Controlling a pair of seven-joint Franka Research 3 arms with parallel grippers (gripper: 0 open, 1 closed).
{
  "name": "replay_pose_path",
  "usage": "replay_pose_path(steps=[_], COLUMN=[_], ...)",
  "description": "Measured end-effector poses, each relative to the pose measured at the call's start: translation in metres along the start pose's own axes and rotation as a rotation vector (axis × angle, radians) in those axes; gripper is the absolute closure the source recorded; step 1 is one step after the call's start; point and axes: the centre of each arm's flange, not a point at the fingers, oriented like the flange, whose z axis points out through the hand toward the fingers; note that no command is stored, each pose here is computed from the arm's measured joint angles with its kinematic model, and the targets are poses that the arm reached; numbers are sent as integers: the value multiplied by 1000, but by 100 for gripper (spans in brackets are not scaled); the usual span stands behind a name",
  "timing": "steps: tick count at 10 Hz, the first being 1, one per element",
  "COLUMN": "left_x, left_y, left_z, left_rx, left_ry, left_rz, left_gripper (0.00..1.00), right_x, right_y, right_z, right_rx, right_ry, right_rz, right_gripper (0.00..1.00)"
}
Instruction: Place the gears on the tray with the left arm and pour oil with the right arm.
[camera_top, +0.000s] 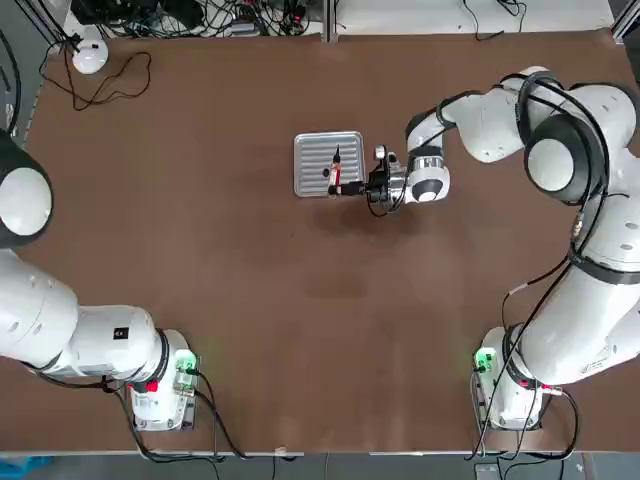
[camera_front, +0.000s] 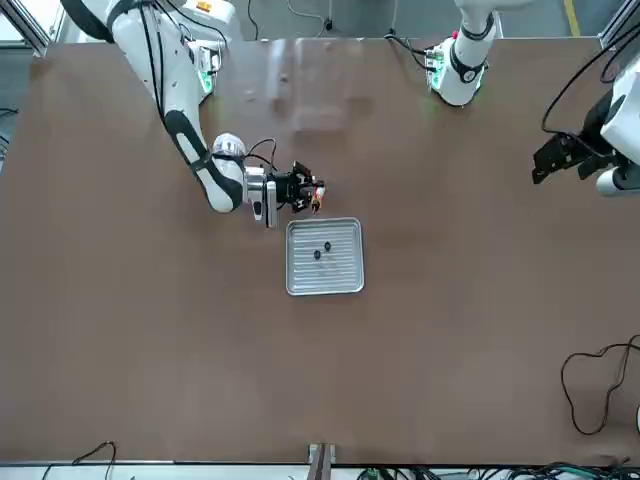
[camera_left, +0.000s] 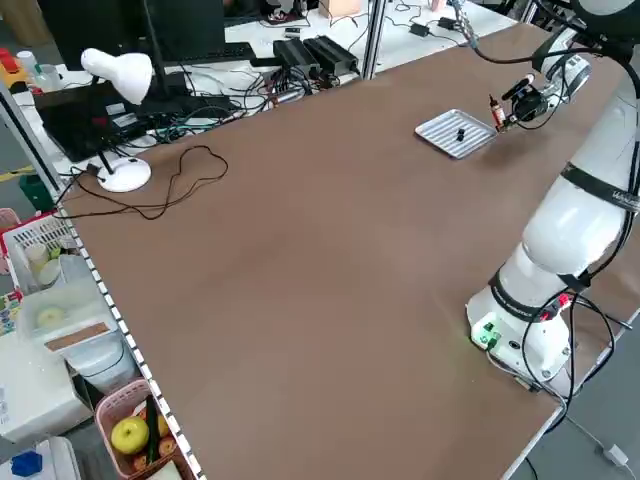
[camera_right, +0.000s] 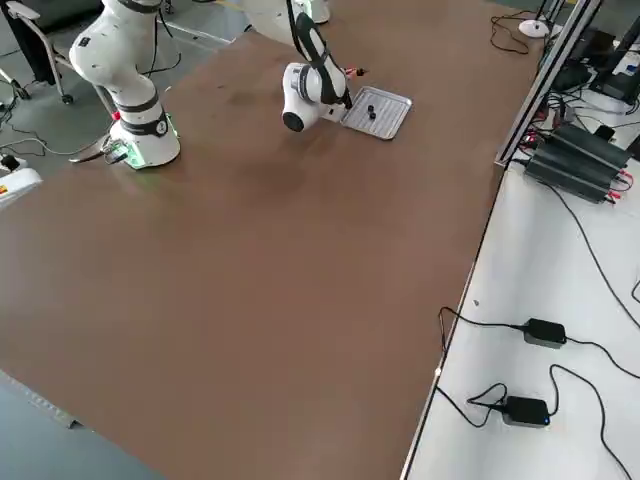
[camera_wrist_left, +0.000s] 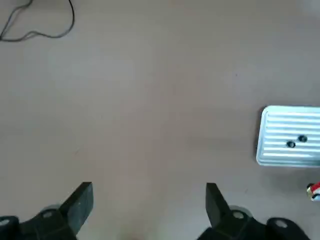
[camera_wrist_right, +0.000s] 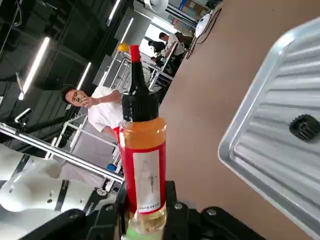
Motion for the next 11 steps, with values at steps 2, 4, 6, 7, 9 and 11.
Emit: replay_pose_path(steps=[2, 4, 6, 7, 9, 11], left_x=[2, 0, -2, -3, 2, 5], left_y=[-3, -14, -14, -10, -13, -18], left_z=[6, -3, -6, -3, 6, 9], left_rx=[2, -15, -24, -25, -24, -24], left_ry=[2, 14, 17, 11, -5, -9], left_rz=[-7, -33, -31, -22, -26, -35], left_gripper=[0, 0, 0, 0, 0, 0], right_x=[1, 2, 3, 4, 5, 7], right_y=[-2, -4, -6, -6, -4, -1], right_z=[4, 8, 11, 14, 17, 19], right_rx=[5, 10, 14, 16, 17, 15], right_ry=[-4, -8, -12, -14, -13, -10], right_rz=[113, 215, 307, 339, 420, 501], right_gripper=[69, 69, 69, 69, 69, 69])
